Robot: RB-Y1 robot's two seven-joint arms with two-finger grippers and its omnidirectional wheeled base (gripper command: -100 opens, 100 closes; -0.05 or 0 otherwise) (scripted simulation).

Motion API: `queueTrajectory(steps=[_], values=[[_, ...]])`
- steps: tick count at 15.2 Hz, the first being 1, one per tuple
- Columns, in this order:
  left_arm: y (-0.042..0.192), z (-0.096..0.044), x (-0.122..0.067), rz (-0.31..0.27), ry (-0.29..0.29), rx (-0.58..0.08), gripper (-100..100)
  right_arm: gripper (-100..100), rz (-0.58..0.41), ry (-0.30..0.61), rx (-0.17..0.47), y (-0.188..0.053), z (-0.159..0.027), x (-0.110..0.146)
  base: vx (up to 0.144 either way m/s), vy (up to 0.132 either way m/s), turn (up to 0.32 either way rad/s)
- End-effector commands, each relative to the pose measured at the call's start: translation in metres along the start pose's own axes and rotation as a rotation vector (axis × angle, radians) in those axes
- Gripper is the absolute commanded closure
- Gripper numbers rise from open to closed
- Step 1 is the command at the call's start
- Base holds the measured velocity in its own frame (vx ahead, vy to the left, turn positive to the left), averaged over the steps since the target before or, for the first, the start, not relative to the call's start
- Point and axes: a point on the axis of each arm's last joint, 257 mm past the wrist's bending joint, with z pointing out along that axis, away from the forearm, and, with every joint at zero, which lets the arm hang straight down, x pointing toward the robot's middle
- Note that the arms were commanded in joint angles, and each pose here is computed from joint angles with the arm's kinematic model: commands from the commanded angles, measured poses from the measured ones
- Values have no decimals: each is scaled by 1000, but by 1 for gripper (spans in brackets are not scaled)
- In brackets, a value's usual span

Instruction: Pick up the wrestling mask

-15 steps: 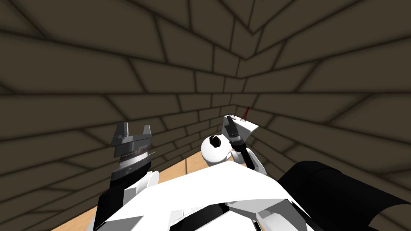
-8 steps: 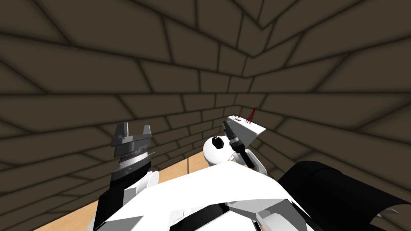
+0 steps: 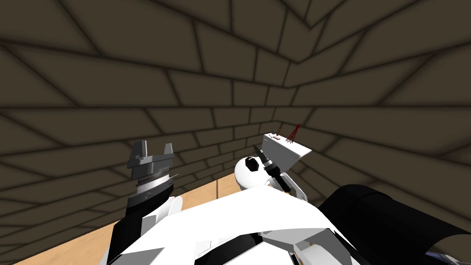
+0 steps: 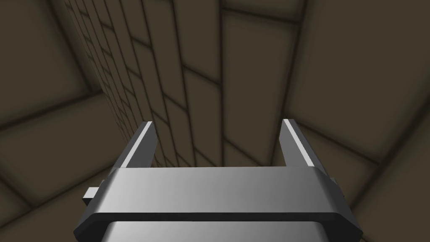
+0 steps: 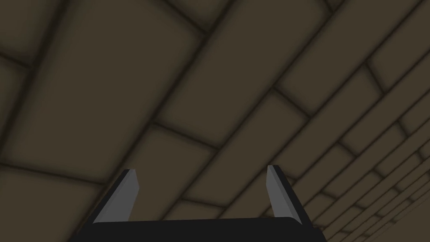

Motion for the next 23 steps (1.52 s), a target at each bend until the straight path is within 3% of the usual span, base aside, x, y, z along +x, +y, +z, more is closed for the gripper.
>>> queueTrajectory(steps=[1,5,9,10,15,16,18,19,21,22,23], values=[[0,0,0,0,0,0,0,-100,-61,45,50,-26,-5,5,15,33,152],[0,0,0,0,0,0,0,-100,-109,98,137,-67,-22,15,8,18,105],[0,0,0,0,0,0,0,-100,-109,98,137,-67,-22,15,4,7,13],[0,0,0,0,0,0,0,-100,-164,142,189,-92,-33,19,-5,-3,136],[0,0,0,0,0,0,0,-100,-162,146,201,-97,-36,21,19,22,44],[0,0,0,0,0,0,0,-100,-219,190,251,-122,-49,23,61,32,228],[0,0,0,0,0,0,0,-100,-217,194,265,-127,-53,24,65,35,171],[0,0,0,0,0,0,0,-100,-276,234,300,-145,-63,24,49,25,116],[0,0,0,0,0,0,0,-100,-272,245,331,-158,-73,26,52,23,118],[0,0,0,0,0,0,0,-100,-333,283,358,-172,-81,24,81,19,198],[0,0,0,0,0,0,0,-100,-329,291,383,-182,-90,25,137,16,272]])
